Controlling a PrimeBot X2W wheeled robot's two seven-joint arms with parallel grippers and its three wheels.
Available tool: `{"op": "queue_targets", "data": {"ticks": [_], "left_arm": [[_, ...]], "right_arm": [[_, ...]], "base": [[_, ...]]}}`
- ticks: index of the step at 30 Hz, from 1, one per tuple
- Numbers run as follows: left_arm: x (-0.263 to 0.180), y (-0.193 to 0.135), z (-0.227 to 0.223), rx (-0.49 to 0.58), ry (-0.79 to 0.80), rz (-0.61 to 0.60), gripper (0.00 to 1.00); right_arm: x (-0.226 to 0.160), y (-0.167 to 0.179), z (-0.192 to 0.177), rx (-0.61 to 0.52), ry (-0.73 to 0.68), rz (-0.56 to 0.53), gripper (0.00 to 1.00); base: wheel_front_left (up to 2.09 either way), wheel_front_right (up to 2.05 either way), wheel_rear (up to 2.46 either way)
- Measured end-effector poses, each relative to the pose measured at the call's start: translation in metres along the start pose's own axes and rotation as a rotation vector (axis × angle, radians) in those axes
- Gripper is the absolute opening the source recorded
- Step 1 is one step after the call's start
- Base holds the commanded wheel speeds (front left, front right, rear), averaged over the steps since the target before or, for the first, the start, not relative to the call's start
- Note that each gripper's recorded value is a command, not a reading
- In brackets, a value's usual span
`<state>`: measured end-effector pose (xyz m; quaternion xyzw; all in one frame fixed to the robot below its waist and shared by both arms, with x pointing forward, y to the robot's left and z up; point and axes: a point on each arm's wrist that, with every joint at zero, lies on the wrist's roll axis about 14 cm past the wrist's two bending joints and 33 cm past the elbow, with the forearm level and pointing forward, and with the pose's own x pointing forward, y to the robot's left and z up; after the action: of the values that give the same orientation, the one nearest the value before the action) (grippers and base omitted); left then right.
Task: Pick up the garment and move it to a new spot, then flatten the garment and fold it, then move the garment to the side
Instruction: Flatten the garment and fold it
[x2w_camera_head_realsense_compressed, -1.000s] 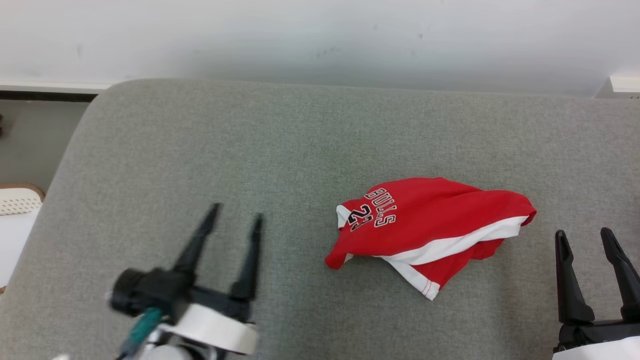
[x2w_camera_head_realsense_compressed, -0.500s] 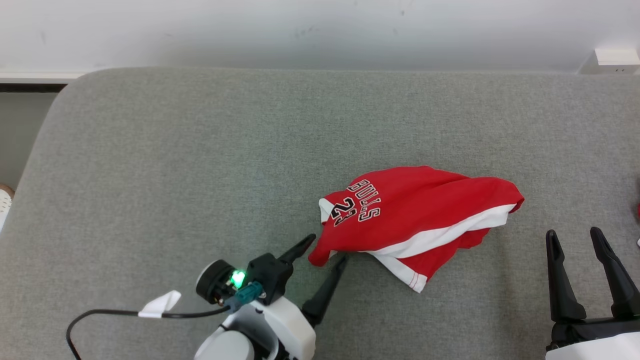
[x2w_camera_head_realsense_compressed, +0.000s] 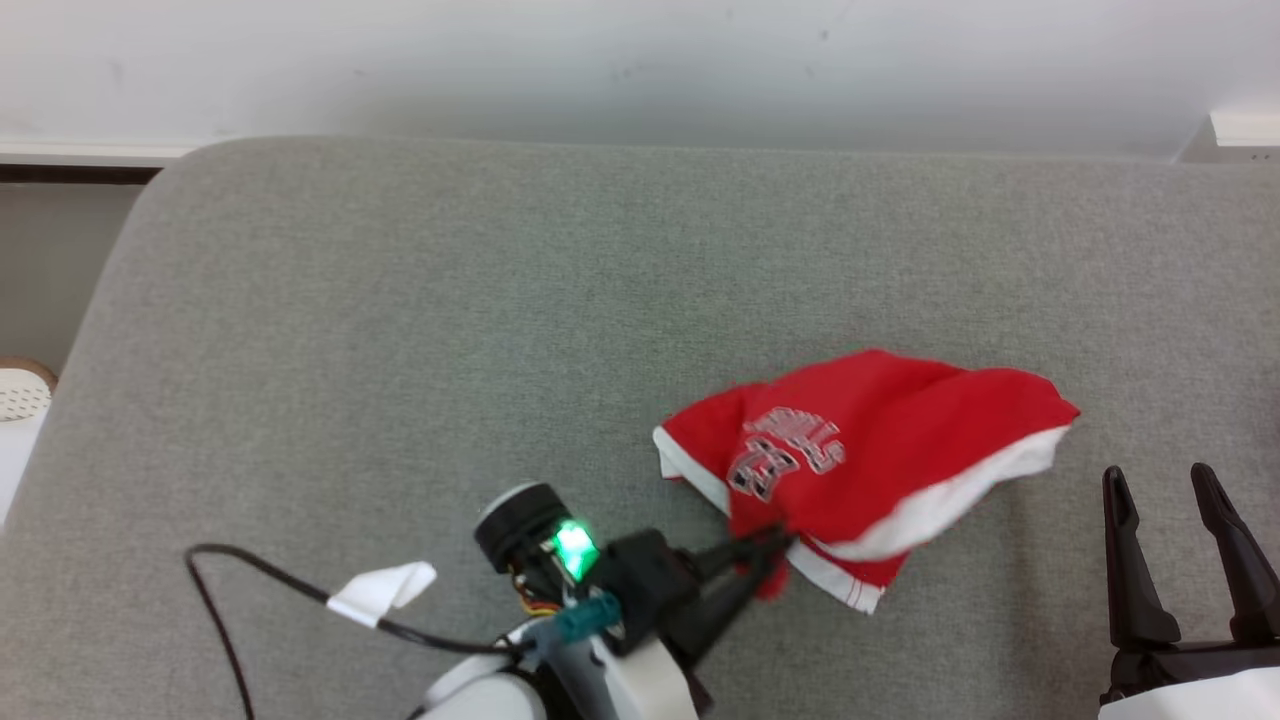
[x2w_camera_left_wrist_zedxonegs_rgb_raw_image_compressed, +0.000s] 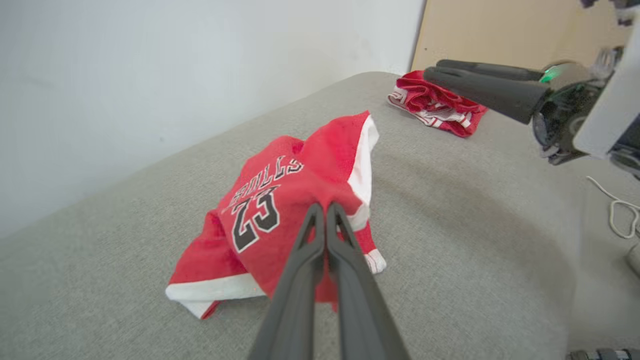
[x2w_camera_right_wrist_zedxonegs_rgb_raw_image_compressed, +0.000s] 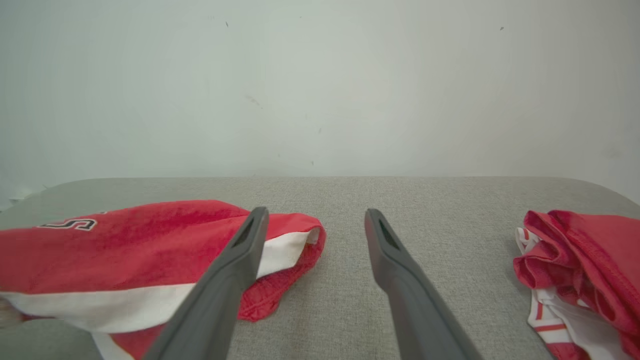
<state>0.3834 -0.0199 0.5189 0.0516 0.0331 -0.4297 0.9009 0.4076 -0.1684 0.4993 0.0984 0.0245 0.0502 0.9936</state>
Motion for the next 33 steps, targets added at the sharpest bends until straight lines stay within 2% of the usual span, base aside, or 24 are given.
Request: {"op": "queue_targets", "data": {"ticks": [5,7,8,10,12,17,21,24,33], "left_arm": [[-0.011,-0.028,0.041,0.056,-0.041,-0.126,0.0],[-0.015,-0.039,0.062,0.045,-0.085,-0.169,0.0],[-0.017,-0.039,0.072,0.057,-0.112,-0.174,0.0],[-0.019,-0.038,0.091,0.015,-0.158,-0.177,0.0],[-0.019,-0.023,0.096,-0.013,-0.163,-0.118,0.0],[-0.009,0.025,0.055,-0.148,-0.044,0.033,0.0],[0.004,0.042,0.02,-0.208,0.043,0.079,0.0],[0.02,0.054,0.013,-0.222,0.061,0.095,0.0],[0.045,0.106,-0.054,-0.439,0.246,0.245,0.0]], "right_arm": [[0.0,0.002,-0.002,0.012,0.004,0.006,1.0],[-0.001,0.003,-0.004,0.02,0.006,0.006,1.0],[-0.001,0.003,-0.004,0.021,0.007,0.007,1.0],[-0.001,0.003,-0.006,0.03,0.011,0.006,1.0],[-0.002,0.003,-0.006,0.032,0.009,0.006,1.0],[-0.003,-0.001,-0.01,0.043,0.02,-0.006,1.0],[-0.004,-0.004,-0.014,0.046,0.032,-0.018,1.0],[-0.006,-0.009,-0.015,0.047,0.034,-0.031,1.0],[-0.012,-0.015,-0.019,0.057,0.054,-0.054,1.0]], "base": [[0.0,0.0,0.0],[0.0,0.0,0.0],[0.0,0.0,0.0],[0.0,0.0,0.0],[0.0,0.0,0.0],[0.0,0.0,0.0],[0.0,0.0,0.0],[0.0,0.0,0.0],[0.0,0.0,0.0]]}}
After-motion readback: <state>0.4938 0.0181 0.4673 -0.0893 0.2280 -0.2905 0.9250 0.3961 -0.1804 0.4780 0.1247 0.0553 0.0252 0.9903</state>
